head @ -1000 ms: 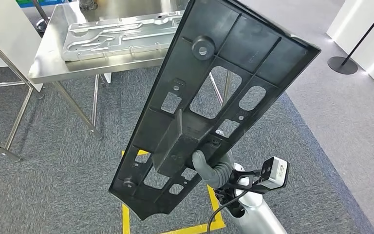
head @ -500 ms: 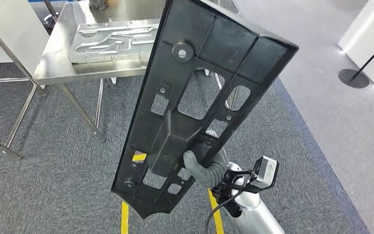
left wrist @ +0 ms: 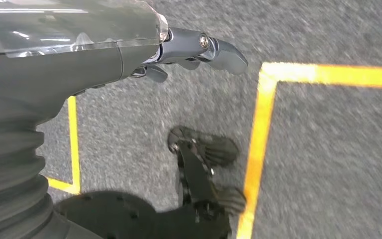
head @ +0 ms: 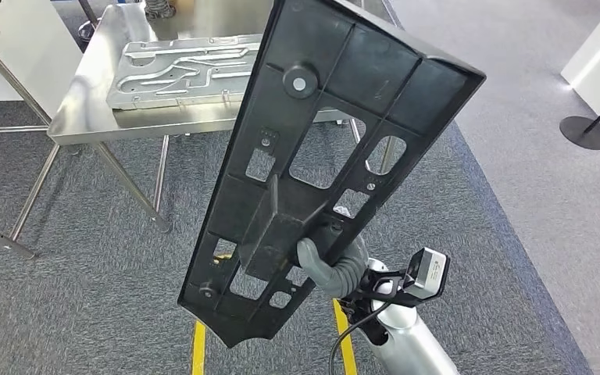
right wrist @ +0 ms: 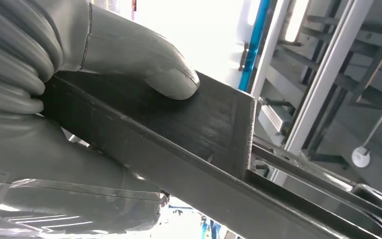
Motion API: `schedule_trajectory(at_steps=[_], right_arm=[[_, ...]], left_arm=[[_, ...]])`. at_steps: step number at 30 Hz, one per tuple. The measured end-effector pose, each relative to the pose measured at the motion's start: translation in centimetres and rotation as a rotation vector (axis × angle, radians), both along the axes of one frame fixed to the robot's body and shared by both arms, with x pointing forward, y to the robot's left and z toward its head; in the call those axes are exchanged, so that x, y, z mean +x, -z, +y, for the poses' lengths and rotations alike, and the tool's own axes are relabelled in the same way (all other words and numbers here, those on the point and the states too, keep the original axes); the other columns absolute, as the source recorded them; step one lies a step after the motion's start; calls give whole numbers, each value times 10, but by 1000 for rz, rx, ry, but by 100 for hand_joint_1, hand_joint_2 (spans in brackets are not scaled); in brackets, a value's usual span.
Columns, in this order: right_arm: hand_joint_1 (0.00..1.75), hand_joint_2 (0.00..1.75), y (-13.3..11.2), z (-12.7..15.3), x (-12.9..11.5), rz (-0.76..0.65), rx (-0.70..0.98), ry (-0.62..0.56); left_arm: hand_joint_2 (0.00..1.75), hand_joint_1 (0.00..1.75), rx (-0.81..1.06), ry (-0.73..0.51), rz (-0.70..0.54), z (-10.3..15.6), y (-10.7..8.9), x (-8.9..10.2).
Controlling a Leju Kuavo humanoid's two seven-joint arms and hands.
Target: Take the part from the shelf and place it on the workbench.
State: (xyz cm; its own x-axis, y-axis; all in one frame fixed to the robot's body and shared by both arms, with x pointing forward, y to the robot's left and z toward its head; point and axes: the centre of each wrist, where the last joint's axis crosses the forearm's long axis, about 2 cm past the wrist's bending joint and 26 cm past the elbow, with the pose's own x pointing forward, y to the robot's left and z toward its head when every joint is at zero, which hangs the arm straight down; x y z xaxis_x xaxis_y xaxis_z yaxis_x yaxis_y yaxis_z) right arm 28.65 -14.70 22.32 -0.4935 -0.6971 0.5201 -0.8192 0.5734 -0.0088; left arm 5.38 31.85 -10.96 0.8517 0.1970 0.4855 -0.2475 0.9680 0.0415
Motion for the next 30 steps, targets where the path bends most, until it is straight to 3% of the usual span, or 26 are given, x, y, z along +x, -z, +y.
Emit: schedule_trajectory(at_steps=[30], right_arm=[[164,175,6,1,3,7,-17,57]], left_arm=[[175,0,4,16,-7,0,0,-1]])
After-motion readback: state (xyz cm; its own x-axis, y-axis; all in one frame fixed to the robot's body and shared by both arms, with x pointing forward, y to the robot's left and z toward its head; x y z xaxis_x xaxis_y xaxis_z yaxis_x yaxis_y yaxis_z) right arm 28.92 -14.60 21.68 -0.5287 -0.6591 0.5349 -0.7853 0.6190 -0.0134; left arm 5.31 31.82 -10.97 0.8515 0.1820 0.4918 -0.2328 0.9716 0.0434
